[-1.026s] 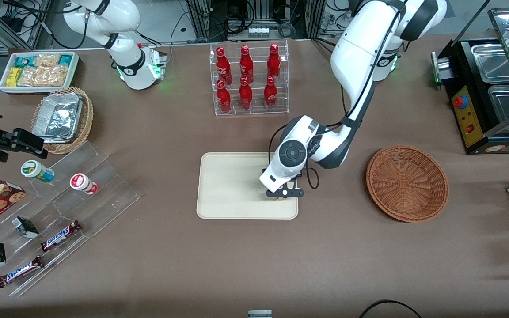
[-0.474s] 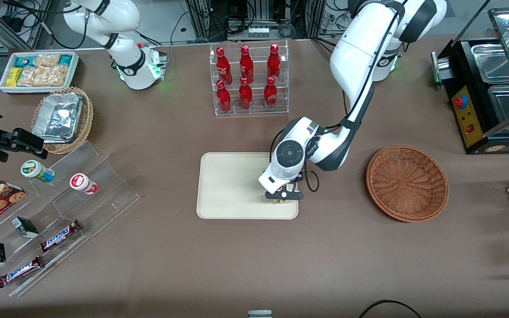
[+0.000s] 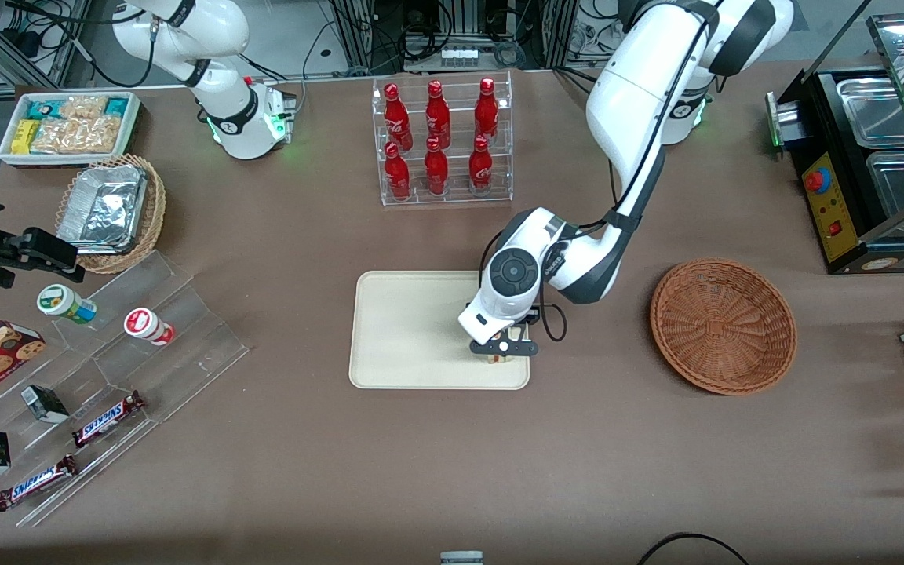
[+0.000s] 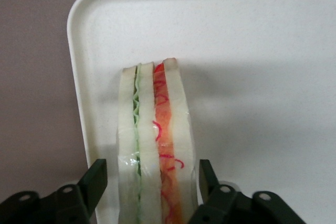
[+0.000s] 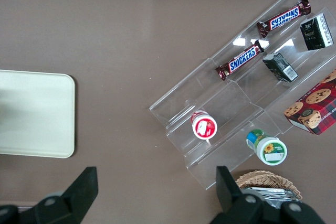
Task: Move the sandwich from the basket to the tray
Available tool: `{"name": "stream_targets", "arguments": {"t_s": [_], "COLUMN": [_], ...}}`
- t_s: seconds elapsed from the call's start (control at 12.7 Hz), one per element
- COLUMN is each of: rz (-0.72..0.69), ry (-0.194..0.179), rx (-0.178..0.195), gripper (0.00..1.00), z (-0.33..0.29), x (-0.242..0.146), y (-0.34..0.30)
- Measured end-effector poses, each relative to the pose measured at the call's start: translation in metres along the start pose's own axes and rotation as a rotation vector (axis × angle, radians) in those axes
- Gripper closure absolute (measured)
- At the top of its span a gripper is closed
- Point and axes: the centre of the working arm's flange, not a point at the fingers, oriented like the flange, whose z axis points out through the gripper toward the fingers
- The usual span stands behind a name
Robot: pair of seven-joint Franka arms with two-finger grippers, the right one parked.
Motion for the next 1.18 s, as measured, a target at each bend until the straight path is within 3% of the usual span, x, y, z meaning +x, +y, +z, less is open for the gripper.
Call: {"name": "stream_targets", "arguments": {"t_s": [0.39, 0.63, 0.71, 1.18], "rz": [-0.068, -0.174, -0.197, -0.255], "ry": [-0.036, 0.022, 0.026, 0.036], "rx": [0.045, 0.005, 0.001, 0.049], "gripper": [0.11, 0.06, 0.00, 0.00], "z": [-0.097, -0.193, -0.215, -0.287], "x": [0.013, 0.031, 0.032, 0.005], "y": [-0.047, -0.123, -0.149, -0.249]}}
